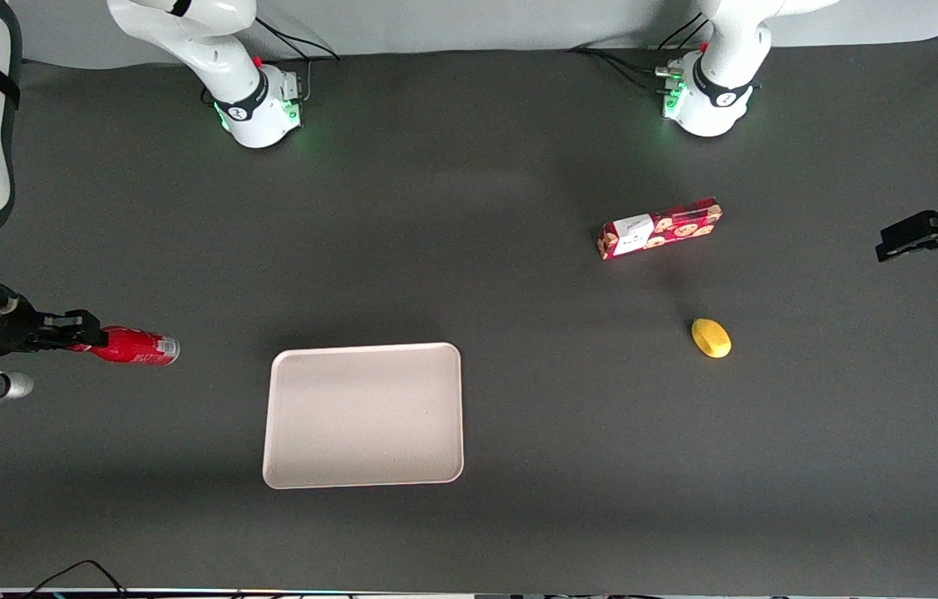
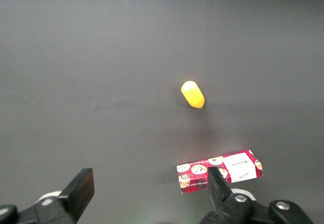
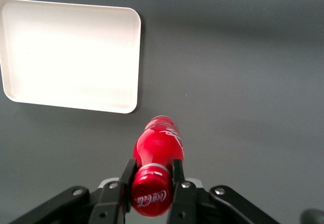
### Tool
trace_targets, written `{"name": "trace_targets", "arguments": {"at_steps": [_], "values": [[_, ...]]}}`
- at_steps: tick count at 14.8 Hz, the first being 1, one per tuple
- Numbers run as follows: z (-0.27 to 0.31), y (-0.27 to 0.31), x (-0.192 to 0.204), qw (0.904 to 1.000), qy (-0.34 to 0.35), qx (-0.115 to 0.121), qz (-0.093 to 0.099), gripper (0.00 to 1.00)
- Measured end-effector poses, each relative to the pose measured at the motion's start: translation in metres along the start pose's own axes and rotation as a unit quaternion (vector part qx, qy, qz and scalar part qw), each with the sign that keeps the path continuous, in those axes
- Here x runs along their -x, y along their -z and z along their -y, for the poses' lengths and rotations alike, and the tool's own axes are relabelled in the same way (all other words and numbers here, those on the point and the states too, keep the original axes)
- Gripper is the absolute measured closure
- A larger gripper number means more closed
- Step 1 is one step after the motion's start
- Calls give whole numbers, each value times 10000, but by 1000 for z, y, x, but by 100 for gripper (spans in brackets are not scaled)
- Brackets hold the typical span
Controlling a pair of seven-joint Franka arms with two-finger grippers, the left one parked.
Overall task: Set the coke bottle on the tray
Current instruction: 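Carry the held bottle over the white tray's edge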
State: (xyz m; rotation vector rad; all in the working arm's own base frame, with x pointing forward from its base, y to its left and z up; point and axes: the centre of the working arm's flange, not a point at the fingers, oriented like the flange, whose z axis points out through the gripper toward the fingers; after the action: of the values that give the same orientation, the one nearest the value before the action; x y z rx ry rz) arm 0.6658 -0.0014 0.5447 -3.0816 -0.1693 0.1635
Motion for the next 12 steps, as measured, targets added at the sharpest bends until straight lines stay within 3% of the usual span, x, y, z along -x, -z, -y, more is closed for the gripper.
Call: {"name": "trace_targets", "arguments": {"at_steps": [3, 6, 10, 12], "values": [[31, -18, -7, 9997, -181, -60, 146, 68], [109, -31, -12, 9984, -503, -93, 228, 68], [193, -66, -14, 9972, -724, -172, 104, 68], [195, -103, -23, 9975, -701, 51, -108, 68]]}}
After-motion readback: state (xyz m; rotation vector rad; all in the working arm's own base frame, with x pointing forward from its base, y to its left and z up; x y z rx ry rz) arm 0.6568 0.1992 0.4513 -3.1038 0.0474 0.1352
